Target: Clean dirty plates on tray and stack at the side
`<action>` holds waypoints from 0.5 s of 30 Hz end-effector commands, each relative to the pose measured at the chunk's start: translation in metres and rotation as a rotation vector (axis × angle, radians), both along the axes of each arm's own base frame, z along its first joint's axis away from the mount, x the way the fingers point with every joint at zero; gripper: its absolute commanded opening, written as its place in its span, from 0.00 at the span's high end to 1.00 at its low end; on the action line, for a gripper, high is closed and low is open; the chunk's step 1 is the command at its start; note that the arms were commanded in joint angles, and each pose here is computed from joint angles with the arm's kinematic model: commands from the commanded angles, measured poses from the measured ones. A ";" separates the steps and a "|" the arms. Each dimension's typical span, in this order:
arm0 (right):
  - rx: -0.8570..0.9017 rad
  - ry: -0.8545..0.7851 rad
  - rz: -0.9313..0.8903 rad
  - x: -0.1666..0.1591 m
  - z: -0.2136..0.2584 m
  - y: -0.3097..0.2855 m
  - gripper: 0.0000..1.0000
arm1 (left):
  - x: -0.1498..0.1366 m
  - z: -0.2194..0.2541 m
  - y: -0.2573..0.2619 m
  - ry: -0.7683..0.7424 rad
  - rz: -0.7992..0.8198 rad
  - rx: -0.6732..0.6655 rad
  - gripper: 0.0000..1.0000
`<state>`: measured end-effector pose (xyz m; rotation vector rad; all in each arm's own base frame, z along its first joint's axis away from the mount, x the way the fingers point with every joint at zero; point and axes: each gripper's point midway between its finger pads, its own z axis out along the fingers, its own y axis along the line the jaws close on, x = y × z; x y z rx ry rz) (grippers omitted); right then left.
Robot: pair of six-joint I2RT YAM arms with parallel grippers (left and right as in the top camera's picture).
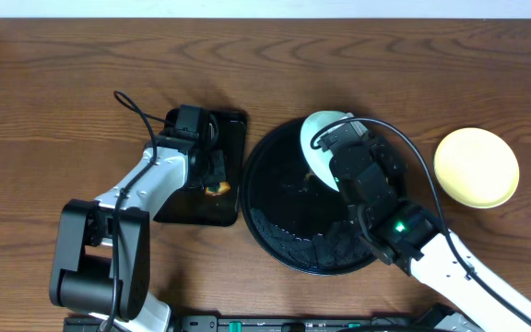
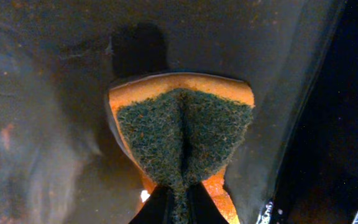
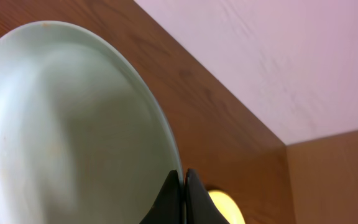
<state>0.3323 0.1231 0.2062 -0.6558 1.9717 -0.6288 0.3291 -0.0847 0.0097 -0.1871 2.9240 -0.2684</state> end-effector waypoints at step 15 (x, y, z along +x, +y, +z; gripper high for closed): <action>0.632 0.418 -0.435 -0.044 -0.099 -0.028 0.99 | 0.008 0.040 -0.020 -0.098 -0.077 -0.112 0.92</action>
